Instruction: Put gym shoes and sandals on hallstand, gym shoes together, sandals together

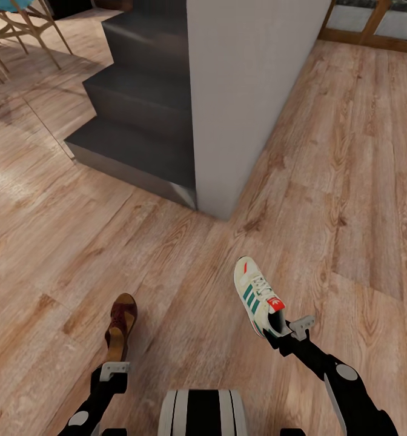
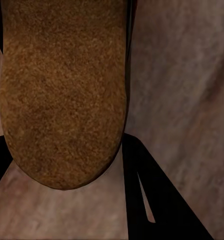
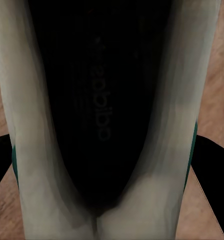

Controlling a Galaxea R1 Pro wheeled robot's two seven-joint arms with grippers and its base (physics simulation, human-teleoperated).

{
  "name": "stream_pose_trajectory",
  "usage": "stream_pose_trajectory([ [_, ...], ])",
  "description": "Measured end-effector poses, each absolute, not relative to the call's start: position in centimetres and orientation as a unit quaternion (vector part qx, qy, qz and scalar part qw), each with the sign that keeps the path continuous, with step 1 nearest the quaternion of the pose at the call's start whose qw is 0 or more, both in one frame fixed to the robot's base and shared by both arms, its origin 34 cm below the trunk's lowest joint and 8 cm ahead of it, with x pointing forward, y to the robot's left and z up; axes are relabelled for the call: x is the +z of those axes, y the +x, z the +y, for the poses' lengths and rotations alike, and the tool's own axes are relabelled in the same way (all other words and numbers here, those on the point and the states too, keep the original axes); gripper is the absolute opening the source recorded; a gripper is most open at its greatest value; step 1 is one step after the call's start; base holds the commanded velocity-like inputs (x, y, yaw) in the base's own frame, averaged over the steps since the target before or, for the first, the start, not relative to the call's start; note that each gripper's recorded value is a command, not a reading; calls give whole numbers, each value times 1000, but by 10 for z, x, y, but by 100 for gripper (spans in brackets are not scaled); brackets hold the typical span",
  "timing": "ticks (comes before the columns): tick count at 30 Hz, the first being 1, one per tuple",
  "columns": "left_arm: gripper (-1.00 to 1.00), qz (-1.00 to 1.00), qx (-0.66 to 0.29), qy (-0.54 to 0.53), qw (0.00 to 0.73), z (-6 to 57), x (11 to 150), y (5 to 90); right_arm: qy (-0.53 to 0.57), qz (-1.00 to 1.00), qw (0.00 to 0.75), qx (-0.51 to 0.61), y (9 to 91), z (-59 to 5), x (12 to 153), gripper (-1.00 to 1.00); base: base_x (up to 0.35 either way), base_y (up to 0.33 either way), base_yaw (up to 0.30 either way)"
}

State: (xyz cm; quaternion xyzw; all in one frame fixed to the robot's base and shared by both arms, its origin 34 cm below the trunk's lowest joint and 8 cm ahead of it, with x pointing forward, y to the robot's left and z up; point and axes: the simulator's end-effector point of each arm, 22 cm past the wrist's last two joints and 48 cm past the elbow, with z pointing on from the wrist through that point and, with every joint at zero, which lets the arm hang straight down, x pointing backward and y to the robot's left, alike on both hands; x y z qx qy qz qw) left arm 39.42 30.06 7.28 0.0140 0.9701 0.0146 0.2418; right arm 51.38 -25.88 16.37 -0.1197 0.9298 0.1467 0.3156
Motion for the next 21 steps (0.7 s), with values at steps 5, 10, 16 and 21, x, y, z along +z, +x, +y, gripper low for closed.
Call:
stream_pose_trajectory([
  [5, -100, 968, 17, 15, 251, 304, 80, 403, -121, 926, 326, 145, 521, -259, 173, -100, 0, 0, 0],
  [10, -100, 965, 19, 16, 261, 306, 87, 411, -121, 923, 336, 143, 528, -260, 183, -100, 0, 0, -8],
  [16, -100, 967, 22, 14, 252, 308, 94, 386, -70, 926, 358, 93, 537, -313, 198, -100, 0, 0, -57],
  [21, -100, 962, 27, 2, 271, 315, 105, 390, -21, 927, 373, 41, 538, -362, 211, -100, 0, 0, -68],
])
